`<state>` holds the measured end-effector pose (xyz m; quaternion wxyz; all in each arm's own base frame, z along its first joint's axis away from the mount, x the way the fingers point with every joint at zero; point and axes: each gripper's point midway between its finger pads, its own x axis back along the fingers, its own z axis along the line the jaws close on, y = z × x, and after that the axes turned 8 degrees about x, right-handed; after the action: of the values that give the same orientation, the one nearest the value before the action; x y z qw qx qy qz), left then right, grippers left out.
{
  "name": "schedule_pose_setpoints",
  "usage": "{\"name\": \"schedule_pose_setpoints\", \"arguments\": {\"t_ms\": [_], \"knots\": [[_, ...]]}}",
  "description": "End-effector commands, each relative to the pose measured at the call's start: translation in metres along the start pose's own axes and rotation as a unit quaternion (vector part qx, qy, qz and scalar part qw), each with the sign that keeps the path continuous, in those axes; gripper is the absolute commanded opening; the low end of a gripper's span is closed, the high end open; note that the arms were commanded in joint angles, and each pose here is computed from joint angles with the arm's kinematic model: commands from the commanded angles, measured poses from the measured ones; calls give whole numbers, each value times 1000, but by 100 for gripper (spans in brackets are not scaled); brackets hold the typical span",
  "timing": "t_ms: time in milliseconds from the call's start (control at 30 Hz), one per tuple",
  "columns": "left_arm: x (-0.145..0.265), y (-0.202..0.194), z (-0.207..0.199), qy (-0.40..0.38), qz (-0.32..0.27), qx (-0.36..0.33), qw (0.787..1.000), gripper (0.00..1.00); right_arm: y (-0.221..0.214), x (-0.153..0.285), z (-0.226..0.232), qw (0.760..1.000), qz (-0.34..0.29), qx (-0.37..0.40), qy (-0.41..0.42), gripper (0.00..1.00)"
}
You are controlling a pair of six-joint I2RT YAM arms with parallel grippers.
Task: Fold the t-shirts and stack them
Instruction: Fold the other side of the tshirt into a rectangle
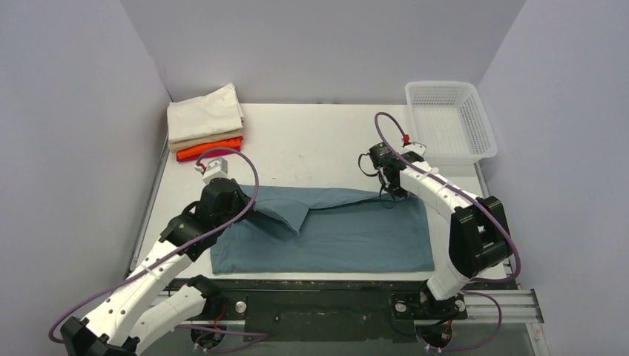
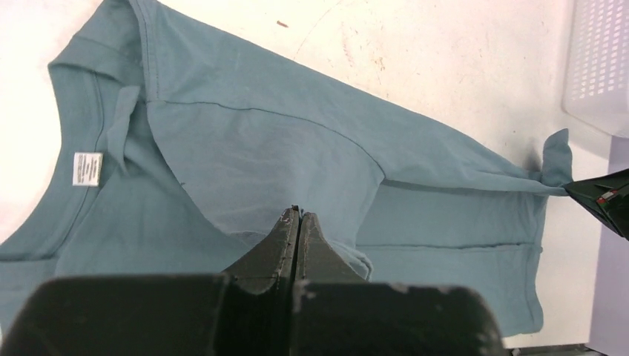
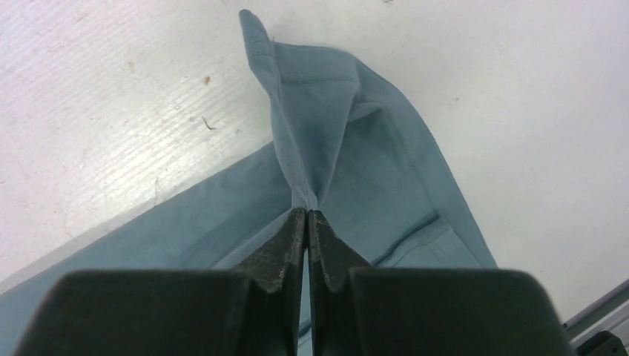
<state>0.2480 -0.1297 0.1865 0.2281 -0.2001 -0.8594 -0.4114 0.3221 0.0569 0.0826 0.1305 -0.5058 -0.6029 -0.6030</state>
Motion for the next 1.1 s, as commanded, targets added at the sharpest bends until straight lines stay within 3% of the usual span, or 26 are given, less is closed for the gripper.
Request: {"name": "schedule_pose_setpoints", "arguments": {"t_ms": [0,233,467,700,733,800,833,900,967,1067], "knots": [[22,-4,4,-6,12,35,999,0,2,11,-18,1000,-25,1,-16,0],[39,-6,4,-15,31,33,999,0,-2,11,-21,999,-27,4,-19,0],[57,-38,7,-36,113,25,993,0,-15,12,-30,999,-21,11,-22,0],[60,-102,68,59,219,26,973,0,-61,8,-50,999,5,25,-36,6],[60,-106,71,64,227,27,971,6,-67,8,-52,999,5,15,-37,7],[63,-114,76,73,245,28,966,41,-87,9,-61,999,11,9,-40,14],[67,-112,78,79,246,25,966,73,-100,12,-70,999,12,15,-41,30],[74,-106,76,76,242,19,967,84,-113,16,-81,999,7,-6,-39,45],[77,-98,67,60,235,10,970,85,-111,22,-84,999,-13,-30,-21,49],[74,-82,45,20,214,-3,977,86,-72,38,-88,995,-89,-54,-3,60]]}}
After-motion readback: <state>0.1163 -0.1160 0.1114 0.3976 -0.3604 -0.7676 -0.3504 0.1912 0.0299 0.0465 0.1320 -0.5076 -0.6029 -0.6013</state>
